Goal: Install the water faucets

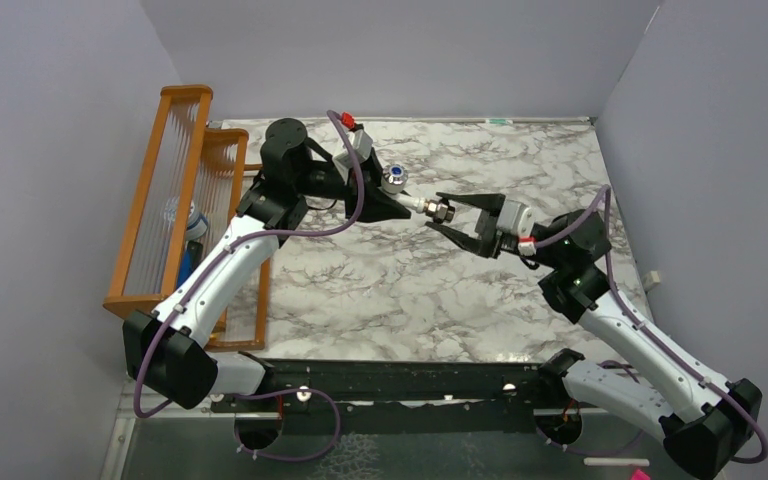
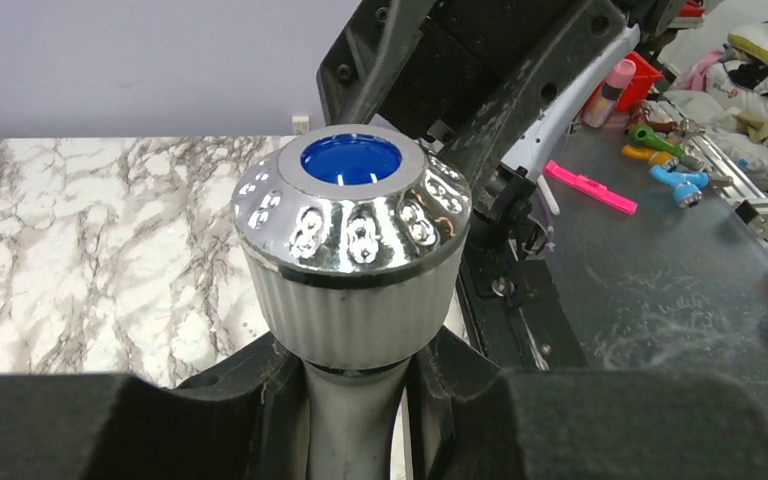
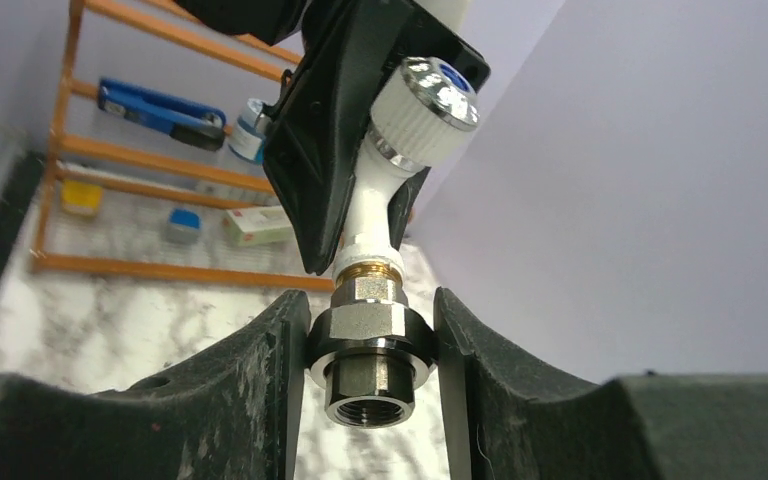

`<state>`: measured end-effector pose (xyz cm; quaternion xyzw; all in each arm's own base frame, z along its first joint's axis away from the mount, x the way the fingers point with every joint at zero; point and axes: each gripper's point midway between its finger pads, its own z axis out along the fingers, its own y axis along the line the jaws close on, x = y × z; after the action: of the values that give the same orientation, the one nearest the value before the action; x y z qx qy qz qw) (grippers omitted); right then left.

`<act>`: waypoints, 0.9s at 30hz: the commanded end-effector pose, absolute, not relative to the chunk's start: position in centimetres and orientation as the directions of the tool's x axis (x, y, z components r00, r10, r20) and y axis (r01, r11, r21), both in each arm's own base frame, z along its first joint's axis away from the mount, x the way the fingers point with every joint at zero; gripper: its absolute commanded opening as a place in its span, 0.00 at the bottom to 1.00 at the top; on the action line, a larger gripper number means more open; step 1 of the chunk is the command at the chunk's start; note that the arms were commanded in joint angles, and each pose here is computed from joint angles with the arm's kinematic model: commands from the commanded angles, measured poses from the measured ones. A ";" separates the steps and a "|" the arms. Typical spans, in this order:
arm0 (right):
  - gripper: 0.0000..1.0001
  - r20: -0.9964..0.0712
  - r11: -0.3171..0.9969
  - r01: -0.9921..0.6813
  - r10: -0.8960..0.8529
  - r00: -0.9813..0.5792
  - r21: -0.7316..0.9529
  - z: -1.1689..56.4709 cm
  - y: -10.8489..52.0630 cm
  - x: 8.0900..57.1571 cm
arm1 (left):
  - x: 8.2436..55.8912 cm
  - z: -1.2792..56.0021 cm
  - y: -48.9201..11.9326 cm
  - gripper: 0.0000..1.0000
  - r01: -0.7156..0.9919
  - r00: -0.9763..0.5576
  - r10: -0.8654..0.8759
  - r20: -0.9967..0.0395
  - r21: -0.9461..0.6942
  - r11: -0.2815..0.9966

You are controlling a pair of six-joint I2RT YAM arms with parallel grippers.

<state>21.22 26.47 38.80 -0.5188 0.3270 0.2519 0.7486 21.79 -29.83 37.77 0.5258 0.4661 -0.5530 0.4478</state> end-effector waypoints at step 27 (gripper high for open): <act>0.66 -0.886 0.482 -0.856 0.459 0.066 0.186 43.7 23.5 22.1 | 20.5 40.4 -29.3 0.00 0.977 0.092 -0.059 -0.994 0.101 -0.188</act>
<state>21.97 25.41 39.25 -0.1538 0.5623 0.5438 0.6037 21.26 -29.66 37.20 0.5372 0.4595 -0.5544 0.4393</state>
